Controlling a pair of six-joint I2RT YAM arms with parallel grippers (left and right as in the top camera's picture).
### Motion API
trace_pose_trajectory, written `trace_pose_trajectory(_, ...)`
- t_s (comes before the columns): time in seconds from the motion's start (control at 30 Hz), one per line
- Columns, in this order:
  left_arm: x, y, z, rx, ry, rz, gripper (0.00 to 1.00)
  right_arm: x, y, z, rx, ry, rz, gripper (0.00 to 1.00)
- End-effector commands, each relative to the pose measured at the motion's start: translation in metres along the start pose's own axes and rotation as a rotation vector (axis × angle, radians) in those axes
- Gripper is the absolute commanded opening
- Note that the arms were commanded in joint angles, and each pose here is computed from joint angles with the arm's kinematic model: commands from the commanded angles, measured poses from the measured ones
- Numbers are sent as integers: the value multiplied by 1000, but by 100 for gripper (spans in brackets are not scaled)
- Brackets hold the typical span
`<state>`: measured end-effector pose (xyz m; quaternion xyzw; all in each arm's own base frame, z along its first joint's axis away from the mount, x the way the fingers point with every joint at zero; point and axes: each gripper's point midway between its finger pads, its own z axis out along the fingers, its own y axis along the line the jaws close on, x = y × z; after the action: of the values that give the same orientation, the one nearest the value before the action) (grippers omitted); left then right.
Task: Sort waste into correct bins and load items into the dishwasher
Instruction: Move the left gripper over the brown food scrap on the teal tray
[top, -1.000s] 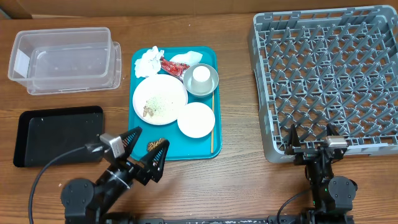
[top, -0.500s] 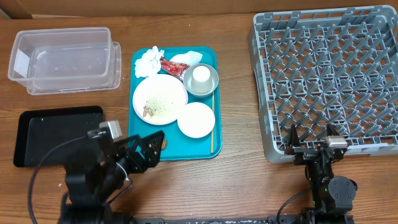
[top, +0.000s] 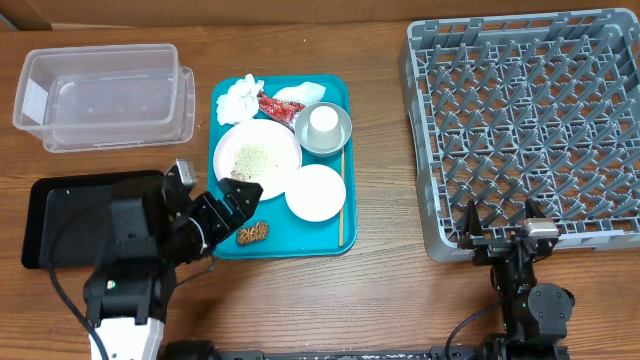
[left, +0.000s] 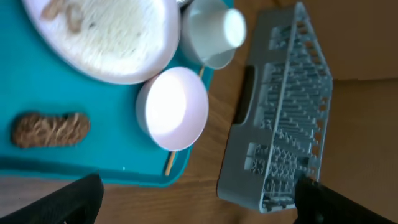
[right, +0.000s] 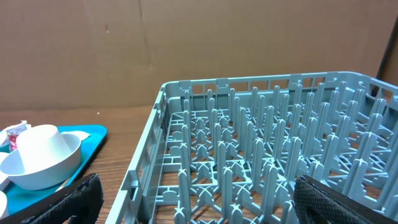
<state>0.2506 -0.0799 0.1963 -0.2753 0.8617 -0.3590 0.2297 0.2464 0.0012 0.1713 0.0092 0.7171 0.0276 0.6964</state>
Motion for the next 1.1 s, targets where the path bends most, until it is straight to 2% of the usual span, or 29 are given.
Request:
trace_pose_trajectory(0.0,-5,19,-3,-123,-70,-221,100,1,0,0,1,-8,-4,100)
trace_pose_trajectory(0.1,0,53,-8,-305,-144,-336,100,1,0,0,1,-8,-4,100)
trace_pose_trajectory(0.17,1,63,-11,-372,-178,-334,100,1,0,0,1,-8,-4,100)
trace_pose_trajectory(0.33,0,64,-9,-388,-187,-317,100,1,0,0,1,-8,-4,100)
trace_pose_trajectory(0.53,3,70,2,-403,-190,-555,100,1,0,0,1,-8,-4,100)
trace_pose_trajectory(0.7,9,79,17,-460,-140,-657,100,1,0,0,1,-8,-4,100)
trace_pose_trajectory(0.9,14,93,34,-544,-91,-696,100,1,0,0,1,-8,-4,100)
trace_pose_trajectory(1.07,15,86,57,-506,-16,-730,100,1,0,0,1,-8,-4,100)
